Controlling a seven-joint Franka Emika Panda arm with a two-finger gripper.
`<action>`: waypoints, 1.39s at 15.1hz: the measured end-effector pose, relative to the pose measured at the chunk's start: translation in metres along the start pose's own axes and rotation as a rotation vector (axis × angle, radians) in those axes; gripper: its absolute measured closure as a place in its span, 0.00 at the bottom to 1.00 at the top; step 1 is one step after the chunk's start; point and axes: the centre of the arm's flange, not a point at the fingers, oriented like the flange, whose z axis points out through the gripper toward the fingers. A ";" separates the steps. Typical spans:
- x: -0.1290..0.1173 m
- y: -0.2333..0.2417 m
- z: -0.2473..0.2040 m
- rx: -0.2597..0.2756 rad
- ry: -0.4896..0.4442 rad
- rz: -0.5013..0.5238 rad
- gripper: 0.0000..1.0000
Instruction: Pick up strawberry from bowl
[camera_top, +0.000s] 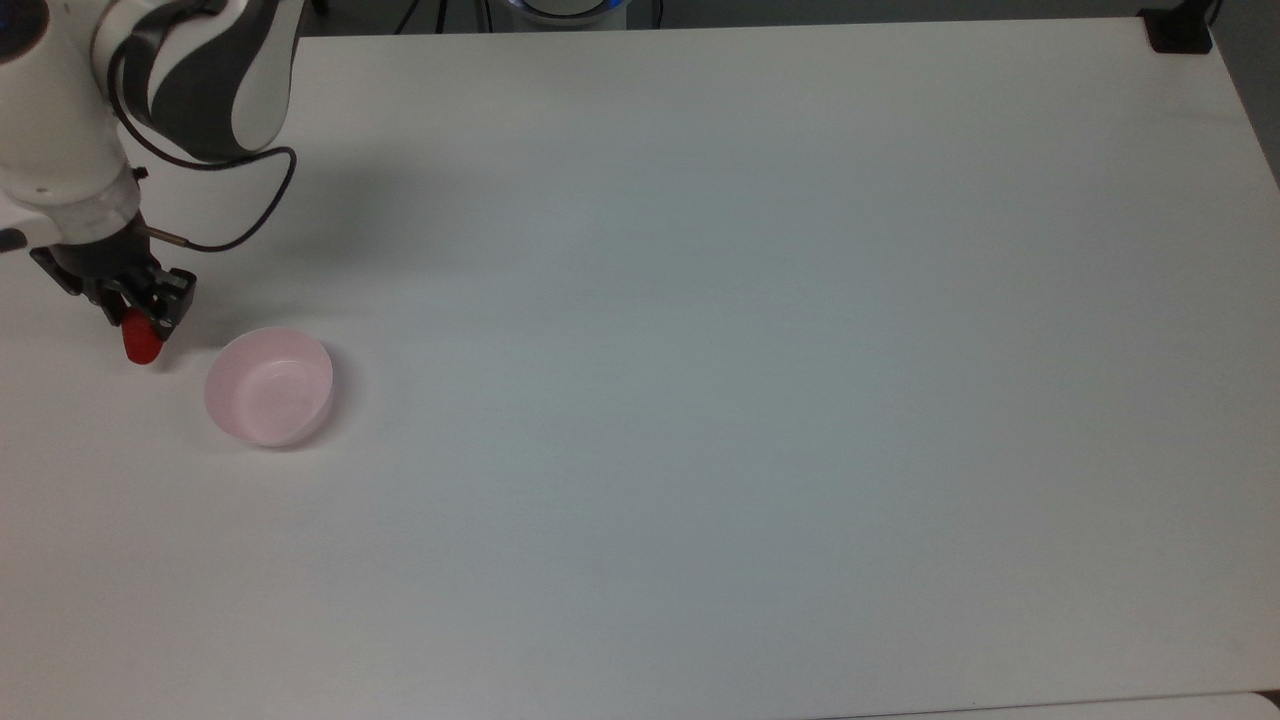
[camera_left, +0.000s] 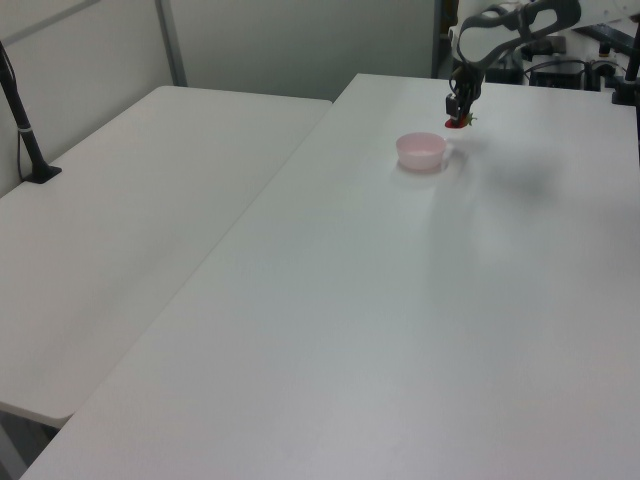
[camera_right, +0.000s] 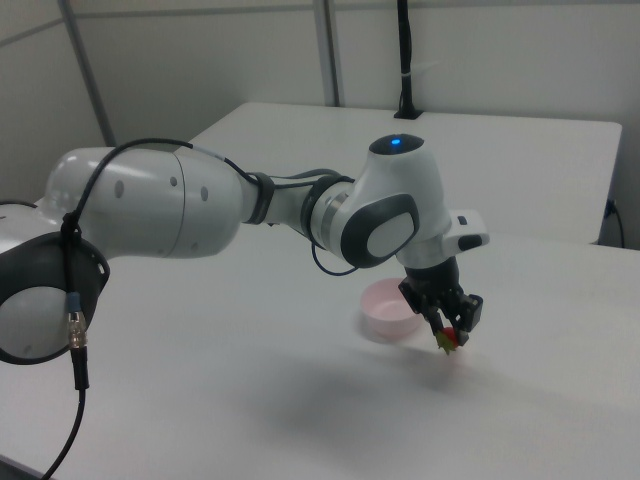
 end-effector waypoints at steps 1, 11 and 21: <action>0.000 -0.002 0.004 0.000 -0.001 -0.003 0.49; 0.008 -0.073 -0.107 0.047 -0.018 -0.064 0.00; -0.051 -0.242 -0.265 0.097 -0.140 -0.034 0.00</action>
